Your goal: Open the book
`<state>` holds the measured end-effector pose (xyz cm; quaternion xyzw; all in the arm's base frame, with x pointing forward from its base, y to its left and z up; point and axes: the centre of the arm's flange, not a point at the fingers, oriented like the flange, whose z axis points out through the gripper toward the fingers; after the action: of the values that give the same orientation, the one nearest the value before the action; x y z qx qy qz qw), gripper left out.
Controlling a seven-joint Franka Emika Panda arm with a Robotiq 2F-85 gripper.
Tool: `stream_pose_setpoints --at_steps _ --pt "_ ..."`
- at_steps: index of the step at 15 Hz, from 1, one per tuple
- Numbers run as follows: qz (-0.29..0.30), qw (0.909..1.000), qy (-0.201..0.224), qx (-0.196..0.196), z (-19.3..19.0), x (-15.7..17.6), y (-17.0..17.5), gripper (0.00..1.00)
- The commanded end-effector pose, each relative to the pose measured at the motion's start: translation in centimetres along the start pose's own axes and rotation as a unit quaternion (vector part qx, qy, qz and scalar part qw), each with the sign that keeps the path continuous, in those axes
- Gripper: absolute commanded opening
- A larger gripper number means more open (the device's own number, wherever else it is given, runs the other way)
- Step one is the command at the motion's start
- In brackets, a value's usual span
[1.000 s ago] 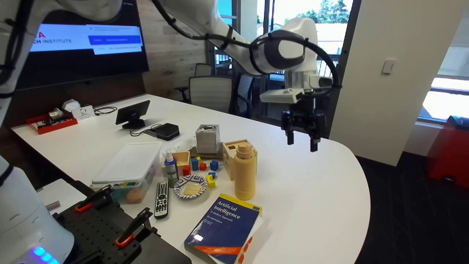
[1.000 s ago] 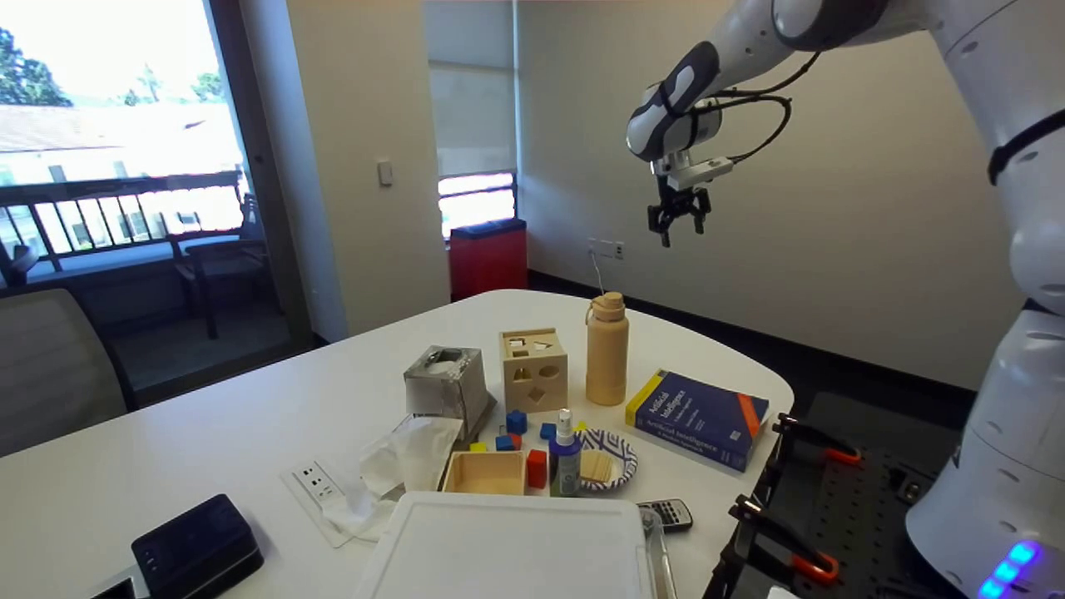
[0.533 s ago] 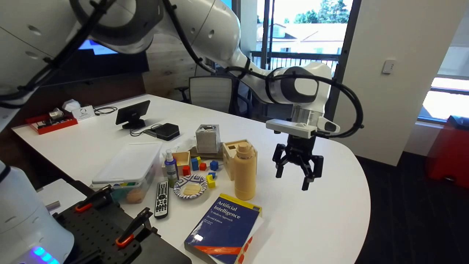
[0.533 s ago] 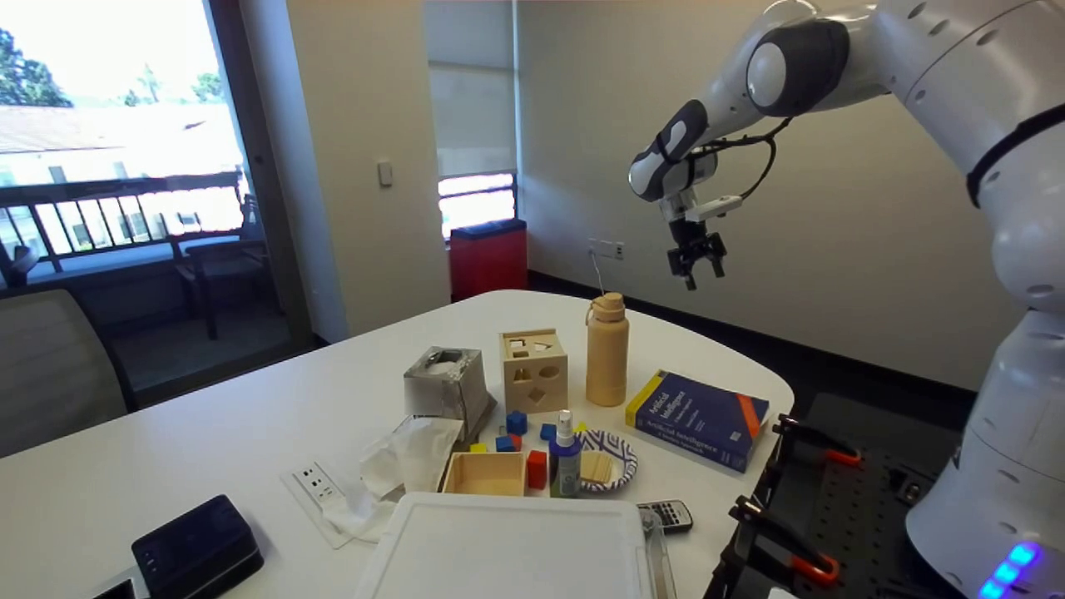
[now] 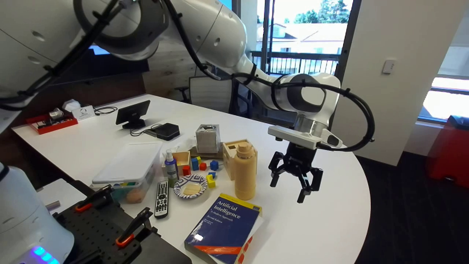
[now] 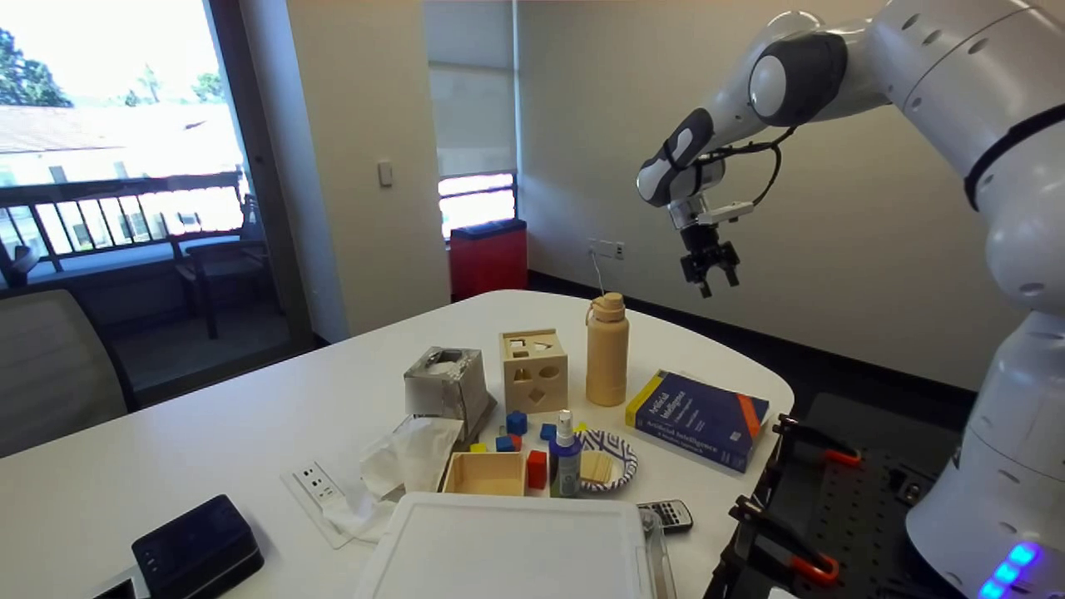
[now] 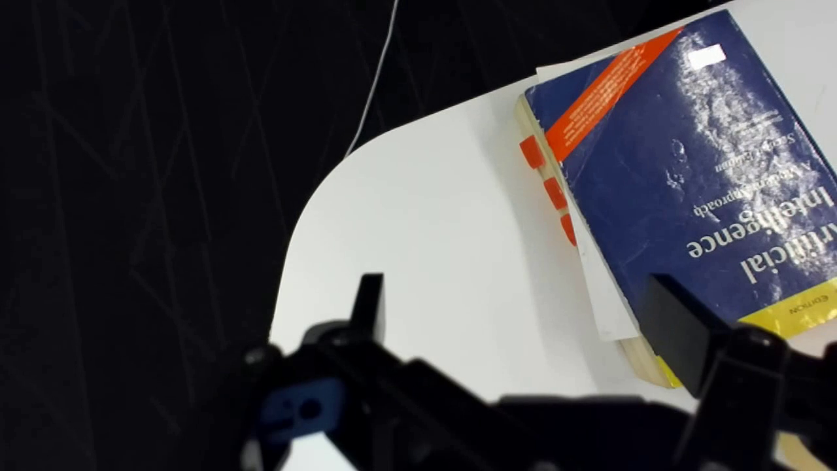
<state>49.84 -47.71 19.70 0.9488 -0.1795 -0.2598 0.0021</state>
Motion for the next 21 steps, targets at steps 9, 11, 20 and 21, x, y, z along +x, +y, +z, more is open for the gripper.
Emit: stream_pose_setpoints --at_steps 9,11,20,21 --pt "-0.036 0.9985 -0.029 0.030 5.0 1.3 0.5 1.00" --pt "-0.053 0.9968 -0.044 0.042 7.2 1.8 1.0 1.00" --pt "-0.178 0.9772 -0.025 0.113 11.3 2.2 0.4 1.00" --pt "-0.195 0.9727 -0.019 0.125 11.5 2.3 0.2 1.00"
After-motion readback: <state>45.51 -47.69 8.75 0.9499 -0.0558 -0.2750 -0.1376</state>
